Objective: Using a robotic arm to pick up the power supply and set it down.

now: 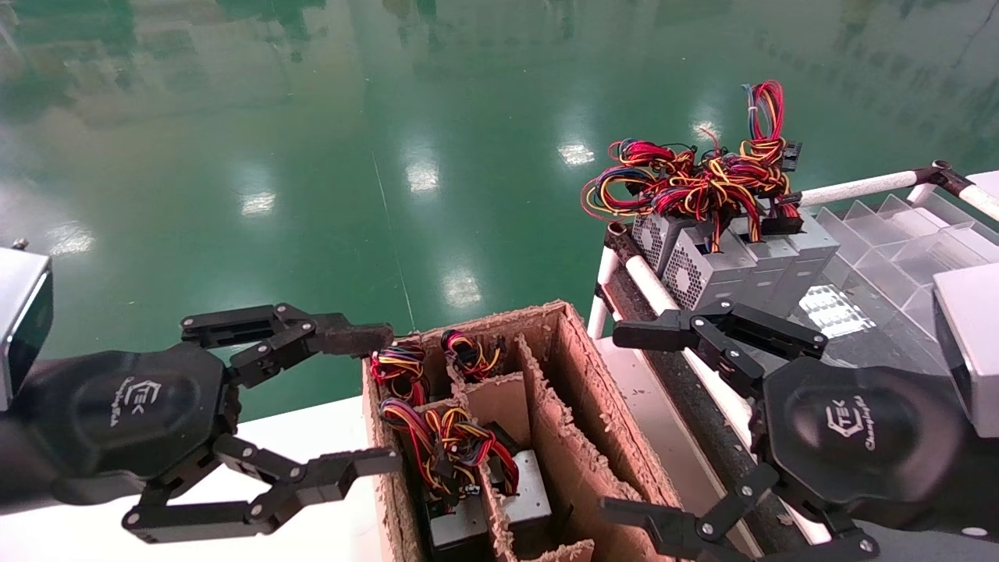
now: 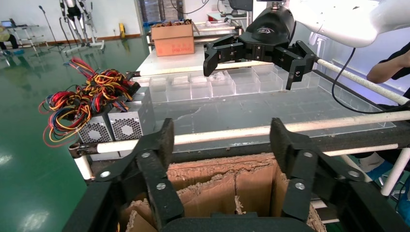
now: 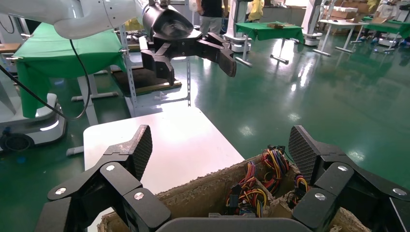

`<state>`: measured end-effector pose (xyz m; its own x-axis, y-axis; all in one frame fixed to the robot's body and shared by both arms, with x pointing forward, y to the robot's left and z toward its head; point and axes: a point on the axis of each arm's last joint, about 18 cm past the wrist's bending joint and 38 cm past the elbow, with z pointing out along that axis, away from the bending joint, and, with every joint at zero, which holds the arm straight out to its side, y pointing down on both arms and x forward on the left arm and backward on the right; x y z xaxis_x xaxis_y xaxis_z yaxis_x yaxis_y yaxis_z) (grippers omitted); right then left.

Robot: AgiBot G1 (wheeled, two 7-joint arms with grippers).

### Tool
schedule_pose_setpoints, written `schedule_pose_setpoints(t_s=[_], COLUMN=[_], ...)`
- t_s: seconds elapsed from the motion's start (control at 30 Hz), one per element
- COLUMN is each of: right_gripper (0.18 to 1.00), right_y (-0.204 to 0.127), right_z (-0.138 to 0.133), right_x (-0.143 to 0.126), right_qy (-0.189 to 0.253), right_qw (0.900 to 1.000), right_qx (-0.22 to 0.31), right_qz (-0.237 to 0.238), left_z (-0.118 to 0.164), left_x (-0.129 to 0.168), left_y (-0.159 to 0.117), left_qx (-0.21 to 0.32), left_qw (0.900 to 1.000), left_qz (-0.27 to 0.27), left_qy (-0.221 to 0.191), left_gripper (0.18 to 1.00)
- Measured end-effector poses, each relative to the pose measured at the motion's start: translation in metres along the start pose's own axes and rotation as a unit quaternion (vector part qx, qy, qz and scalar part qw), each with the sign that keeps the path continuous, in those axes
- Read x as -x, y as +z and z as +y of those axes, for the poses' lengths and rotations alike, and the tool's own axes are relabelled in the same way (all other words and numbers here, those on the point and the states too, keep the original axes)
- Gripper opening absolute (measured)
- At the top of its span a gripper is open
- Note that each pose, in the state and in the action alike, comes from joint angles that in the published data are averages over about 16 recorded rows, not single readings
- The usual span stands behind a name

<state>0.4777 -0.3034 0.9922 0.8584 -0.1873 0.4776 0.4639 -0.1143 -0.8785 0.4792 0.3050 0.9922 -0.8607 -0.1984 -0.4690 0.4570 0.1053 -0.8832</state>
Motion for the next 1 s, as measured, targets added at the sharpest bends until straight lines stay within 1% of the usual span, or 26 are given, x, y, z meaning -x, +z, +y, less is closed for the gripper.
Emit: schedule_pose_setpoints(t_s=[0.07,0.17,0.27,0.4,0.47,0.6,0.8,1.0], right_gripper=[1.001,1.001,1.001,1.001,1.001,1.001,1.001,1.001], right_y=[0.000,0.000,0.000,0.002,0.004,0.012,0.030,0.054], right_z=[0.002,0.004,0.008,0.018,0.025,0.042,0.071,0.099], right_x=[-0.001,-0.003,-0.006,-0.012,-0.016,-0.026,-0.041,-0.054], right_qy=[0.001,0.002,0.003,0.009,0.014,0.028,0.059,0.091], right_qw=[1.000,1.000,1.000,0.999,0.999,0.997,0.993,0.989], right_qx=[0.002,0.005,0.010,0.027,0.037,0.059,0.090,0.112], right_qz=[0.003,0.008,0.014,0.027,0.033,0.043,0.045,0.037], left_z=[0.000,0.000,0.000,0.000,0.000,0.000,0.000,0.000], left_x=[0.000,0.000,0.000,0.000,0.000,0.000,0.000,0.000], left_y=[0.000,0.000,0.000,0.000,0.000,0.000,0.000,0.000], left_qx=[0.000,0.000,0.000,0.000,0.000,0.000,0.000,0.000], left_qw=[1.0000,1.0000,1.0000,1.0000,1.0000,1.0000,1.0000,1.0000], left_qz=[0.000,0.000,0.000,0.000,0.000,0.000,0.000,0.000], left_qy=[0.000,0.000,0.000,0.000,0.000,0.000,0.000,0.000], left_gripper=[0.724,0.674,0.642,0.537,0.501,0.402,0.302,0.234])
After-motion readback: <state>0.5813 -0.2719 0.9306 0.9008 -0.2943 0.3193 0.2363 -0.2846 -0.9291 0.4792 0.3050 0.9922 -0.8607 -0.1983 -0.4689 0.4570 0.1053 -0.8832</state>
